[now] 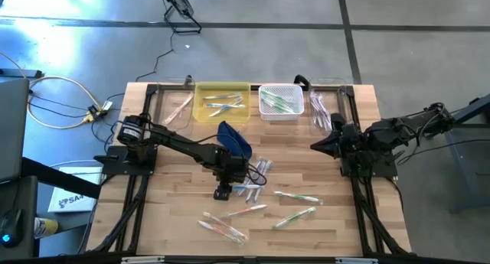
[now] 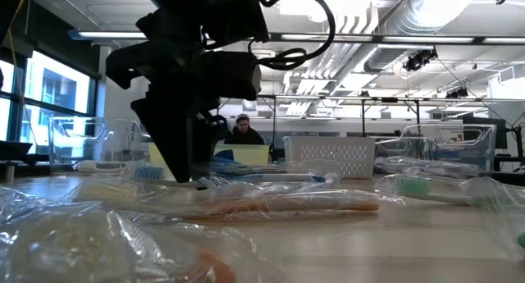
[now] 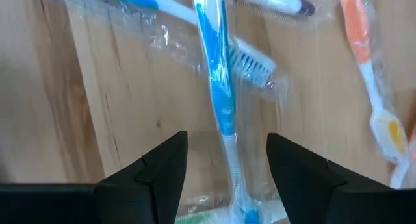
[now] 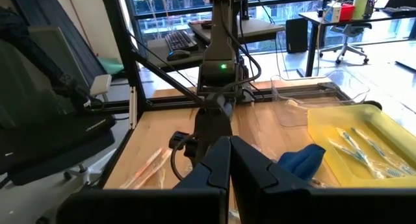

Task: Pick & Place Toothbrushes
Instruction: Put the blue toothbrush into the yellow bin

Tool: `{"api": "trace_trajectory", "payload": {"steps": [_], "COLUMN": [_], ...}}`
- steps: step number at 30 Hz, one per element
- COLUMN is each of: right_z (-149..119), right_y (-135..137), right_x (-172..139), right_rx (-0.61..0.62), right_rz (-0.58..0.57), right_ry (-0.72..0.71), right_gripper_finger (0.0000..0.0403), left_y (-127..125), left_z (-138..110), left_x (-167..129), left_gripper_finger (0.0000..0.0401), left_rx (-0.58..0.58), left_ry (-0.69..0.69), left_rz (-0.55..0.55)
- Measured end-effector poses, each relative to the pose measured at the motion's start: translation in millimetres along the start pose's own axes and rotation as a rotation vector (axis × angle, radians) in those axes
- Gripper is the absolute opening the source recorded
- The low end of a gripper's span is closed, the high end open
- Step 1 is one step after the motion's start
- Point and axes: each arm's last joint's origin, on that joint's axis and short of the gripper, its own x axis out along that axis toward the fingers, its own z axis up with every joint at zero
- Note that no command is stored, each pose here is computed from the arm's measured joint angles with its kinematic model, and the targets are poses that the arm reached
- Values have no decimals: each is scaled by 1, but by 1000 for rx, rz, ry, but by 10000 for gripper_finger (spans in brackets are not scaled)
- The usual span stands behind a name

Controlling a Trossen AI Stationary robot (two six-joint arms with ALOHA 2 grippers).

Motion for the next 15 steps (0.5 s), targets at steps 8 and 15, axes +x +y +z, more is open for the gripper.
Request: {"api": "trace_trajectory", "payload": {"steps": [8, 15], "right_z": [-1, -1], "right_y": [1, 1], "right_x": [3, 5], "right_rx": [-4, -4], "right_rz": [-2, -5], "right_ry": [11, 12], "right_gripper_finger": [3, 3], "left_y": [0, 1], "left_z": [1, 1], "left_x": [0, 0], "left_gripper_finger": [207, 207], "left_rx": [2, -17], "left_ry": [-7, -8], "left_rz": [6, 21]}}
